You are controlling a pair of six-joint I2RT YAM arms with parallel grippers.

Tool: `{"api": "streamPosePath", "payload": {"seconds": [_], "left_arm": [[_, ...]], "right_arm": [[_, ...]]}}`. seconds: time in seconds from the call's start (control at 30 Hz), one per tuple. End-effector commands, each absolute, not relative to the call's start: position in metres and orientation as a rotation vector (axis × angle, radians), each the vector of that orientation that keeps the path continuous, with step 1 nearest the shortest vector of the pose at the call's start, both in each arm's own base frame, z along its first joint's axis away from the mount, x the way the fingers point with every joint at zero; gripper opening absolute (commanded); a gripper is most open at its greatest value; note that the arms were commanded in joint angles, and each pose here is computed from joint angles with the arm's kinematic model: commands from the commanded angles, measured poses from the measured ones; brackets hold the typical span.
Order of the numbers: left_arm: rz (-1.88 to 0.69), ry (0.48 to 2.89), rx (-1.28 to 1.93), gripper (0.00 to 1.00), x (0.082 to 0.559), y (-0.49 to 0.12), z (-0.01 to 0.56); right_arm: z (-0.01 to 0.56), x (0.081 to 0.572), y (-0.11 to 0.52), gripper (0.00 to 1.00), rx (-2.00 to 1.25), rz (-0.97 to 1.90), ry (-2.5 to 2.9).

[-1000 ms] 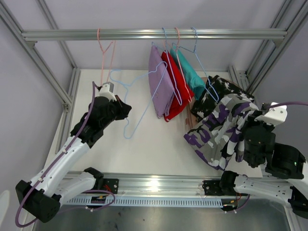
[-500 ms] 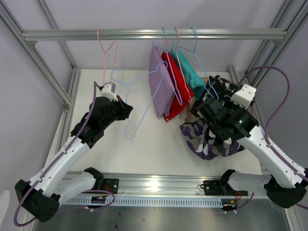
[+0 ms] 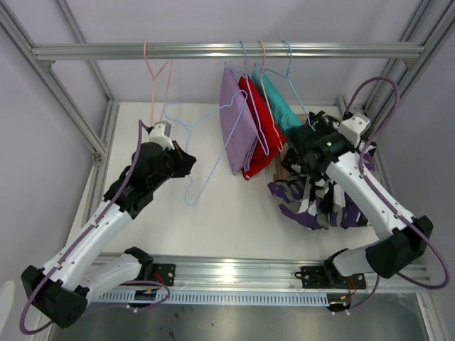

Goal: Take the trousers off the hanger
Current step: Place the trousers in the bin.

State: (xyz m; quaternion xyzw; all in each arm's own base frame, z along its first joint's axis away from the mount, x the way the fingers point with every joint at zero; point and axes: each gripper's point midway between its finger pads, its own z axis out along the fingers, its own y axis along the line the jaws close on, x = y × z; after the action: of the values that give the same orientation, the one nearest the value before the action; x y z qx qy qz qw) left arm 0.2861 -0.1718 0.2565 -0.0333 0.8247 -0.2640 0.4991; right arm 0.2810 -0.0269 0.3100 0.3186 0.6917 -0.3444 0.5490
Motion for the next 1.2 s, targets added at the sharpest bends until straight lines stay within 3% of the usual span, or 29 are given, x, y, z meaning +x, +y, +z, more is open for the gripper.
{"api": "streamPosePath", "payload": {"seconds": [0.0, 0.4, 0.47, 0.5, 0.53, 0.57, 0.73, 0.97, 1.17], "left_arm": [[-0.650, 1.928, -0.050, 0.01, 0.286, -0.174, 0.282], [-0.655, 1.931, -0.040, 0.01, 0.286, -0.175, 0.285], [-0.658, 1.931, -0.038, 0.00, 0.286, -0.176, 0.286], [-0.657, 1.933, -0.038, 0.00, 0.286, -0.176, 0.286], [-0.657, 1.933, -0.038, 0.00, 0.286, -0.176, 0.286], [-0.655, 1.936, -0.036, 0.00, 0.286, -0.175, 0.285], [-0.651, 1.930, -0.031, 0.00, 0.286, -0.175, 0.287], [-0.664, 1.957, -0.014, 0.00, 0.287, -0.181, 0.282], [-0.661, 1.973, -0.007, 0.00, 0.288, -0.182, 0.278]], "right_arm": [[0.363, 0.282, -0.049, 0.02, 0.762, -0.929, 1.397], [0.423, 0.337, -0.028, 0.05, 0.770, -0.977, 1.446], [0.421, 0.358, -0.018, 0.05, 0.721, -0.912, 1.576], [0.449, 0.368, -0.021, 0.05, 0.810, -0.687, 1.491], [0.412, 0.391, -0.001, 0.06, 0.633, -0.572, 1.637], [0.412, 0.391, 0.001, 0.06, 0.567, -0.529, 1.645], [0.402, 0.383, -0.027, 0.09, 0.643, -0.467, 1.641], [0.318, 0.399, -0.056, 0.08, 0.693, -0.243, 1.770], [0.239, 0.414, -0.031, 0.05, 0.649, -0.070, 1.937]]}}
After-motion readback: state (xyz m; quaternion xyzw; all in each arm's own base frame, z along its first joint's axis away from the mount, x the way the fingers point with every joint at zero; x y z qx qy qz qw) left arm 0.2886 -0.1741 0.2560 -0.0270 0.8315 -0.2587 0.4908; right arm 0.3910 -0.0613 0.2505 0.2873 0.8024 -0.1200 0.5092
